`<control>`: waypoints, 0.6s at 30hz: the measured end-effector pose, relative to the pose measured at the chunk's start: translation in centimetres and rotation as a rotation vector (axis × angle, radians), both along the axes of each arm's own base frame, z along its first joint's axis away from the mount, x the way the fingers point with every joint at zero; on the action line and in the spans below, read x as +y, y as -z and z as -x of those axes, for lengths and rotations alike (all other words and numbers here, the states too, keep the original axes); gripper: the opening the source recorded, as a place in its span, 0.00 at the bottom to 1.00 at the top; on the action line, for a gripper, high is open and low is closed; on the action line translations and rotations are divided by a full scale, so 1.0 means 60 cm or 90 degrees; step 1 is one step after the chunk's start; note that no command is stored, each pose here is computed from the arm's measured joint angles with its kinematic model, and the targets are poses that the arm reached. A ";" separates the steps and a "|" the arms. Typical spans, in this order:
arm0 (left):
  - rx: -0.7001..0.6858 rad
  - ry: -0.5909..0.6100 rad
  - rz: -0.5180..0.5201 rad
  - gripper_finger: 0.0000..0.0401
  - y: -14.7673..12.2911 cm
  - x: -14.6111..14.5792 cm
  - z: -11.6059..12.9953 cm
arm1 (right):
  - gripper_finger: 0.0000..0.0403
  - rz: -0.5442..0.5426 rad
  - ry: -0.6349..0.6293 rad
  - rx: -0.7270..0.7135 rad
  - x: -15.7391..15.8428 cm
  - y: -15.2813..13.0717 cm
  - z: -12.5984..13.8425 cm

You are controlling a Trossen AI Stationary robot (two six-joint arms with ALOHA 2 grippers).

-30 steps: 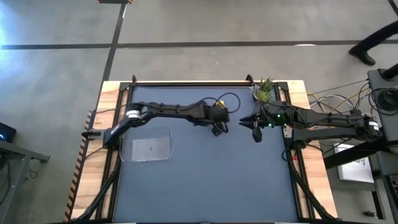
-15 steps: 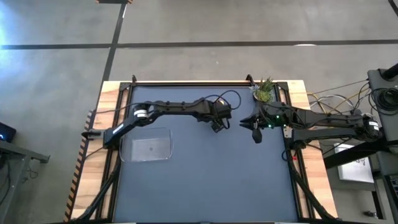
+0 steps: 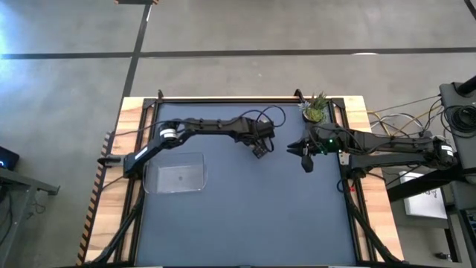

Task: Nest measuring cups in basket
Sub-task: Put the stacked measuring cups into the transparent bin

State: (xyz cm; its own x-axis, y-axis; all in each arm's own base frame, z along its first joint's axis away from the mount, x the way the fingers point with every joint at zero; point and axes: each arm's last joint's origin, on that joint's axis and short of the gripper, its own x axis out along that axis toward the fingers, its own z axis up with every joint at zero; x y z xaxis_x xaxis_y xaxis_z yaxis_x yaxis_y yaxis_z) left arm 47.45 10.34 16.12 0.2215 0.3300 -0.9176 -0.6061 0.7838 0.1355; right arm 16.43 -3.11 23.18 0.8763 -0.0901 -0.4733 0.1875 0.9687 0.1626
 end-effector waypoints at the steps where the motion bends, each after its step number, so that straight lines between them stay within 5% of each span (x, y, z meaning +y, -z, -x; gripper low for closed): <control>1: -0.007 0.004 0.005 0.83 -0.003 0.001 -0.001 | 0.17 0.000 0.000 -0.002 0.000 0.000 0.000; 12: -0.018 0.006 0.016 0.32 -0.006 0.009 -0.001 | 0.17 0.002 -0.001 -0.011 0.000 -0.002 -0.001; 18: -0.017 0.010 0.015 0.30 -0.006 0.009 -0.002 | 0.17 0.002 -0.001 -0.011 0.000 -0.002 -0.001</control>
